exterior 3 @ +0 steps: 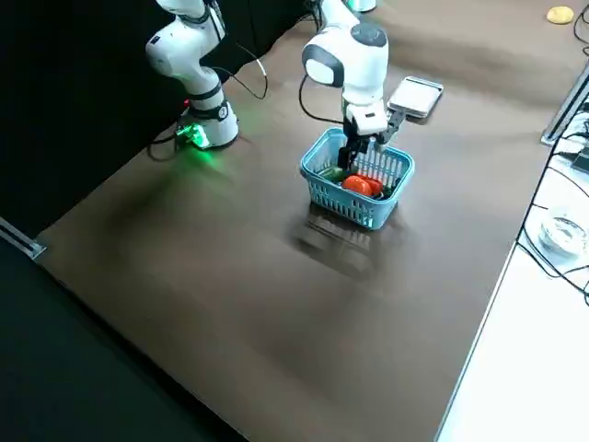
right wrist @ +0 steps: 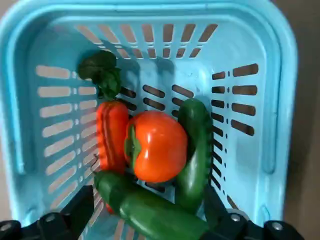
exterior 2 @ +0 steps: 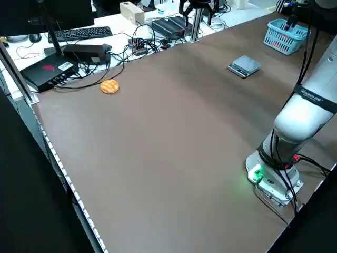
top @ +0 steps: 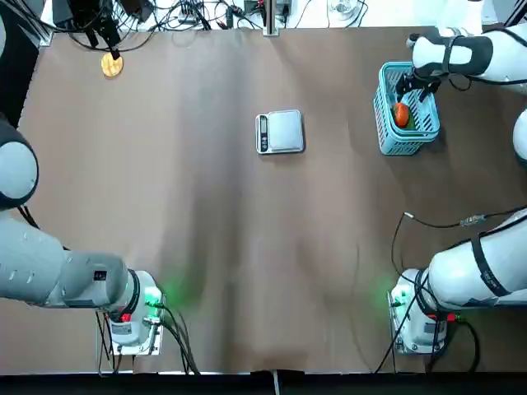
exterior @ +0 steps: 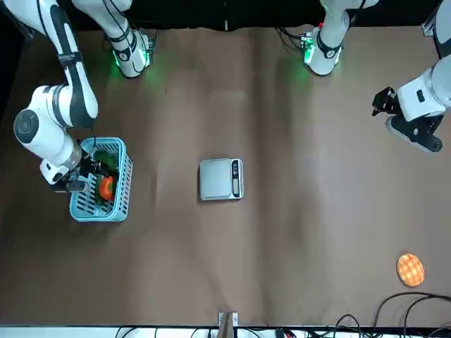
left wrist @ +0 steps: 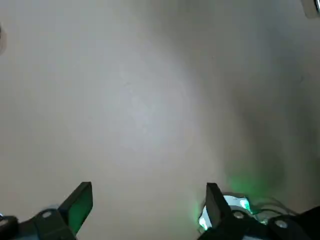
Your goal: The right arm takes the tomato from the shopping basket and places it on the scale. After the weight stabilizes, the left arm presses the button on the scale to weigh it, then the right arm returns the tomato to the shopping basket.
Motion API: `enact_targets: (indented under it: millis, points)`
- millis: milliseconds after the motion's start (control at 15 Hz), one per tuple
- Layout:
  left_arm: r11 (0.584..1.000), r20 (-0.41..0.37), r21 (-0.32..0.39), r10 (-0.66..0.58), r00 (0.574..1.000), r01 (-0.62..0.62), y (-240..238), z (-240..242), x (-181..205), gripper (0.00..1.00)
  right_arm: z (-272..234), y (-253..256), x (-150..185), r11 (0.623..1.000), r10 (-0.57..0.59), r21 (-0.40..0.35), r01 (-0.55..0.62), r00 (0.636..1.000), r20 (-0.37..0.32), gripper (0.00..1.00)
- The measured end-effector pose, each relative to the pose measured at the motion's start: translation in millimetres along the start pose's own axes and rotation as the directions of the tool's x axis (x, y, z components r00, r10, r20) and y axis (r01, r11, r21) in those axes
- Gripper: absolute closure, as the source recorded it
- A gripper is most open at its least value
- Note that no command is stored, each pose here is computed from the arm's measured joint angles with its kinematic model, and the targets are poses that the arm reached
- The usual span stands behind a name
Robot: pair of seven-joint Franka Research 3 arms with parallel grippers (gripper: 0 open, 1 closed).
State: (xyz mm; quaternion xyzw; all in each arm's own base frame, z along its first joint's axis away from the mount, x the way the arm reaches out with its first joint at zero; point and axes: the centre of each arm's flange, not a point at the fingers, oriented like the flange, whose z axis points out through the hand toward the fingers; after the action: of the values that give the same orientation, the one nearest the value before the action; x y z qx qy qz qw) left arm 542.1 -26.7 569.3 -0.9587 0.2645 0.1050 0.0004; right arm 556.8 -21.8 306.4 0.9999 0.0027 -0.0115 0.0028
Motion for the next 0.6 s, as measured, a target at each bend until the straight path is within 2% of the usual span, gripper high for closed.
enact_targets:
  millis: [267, 600]
  points:
    - [0.999, 0.004, 0.006, 0.054, 0.999, -0.054, -1.6, 0.0, -0.8, 0.0, 29.1, 4.8, 1.7, 1.0, 0.016, 0.005, -0.016, 1.0, 0.02, 0.04]
    - [0.982, -0.004, 0.012, 0.187, 0.982, -0.187, -5.3, -1.0, -1.5, 0.0, 52.2, 5.0, 3.8, 0.999, 0.035, 0.017, -0.035, 0.999, 0.025, 0.06]
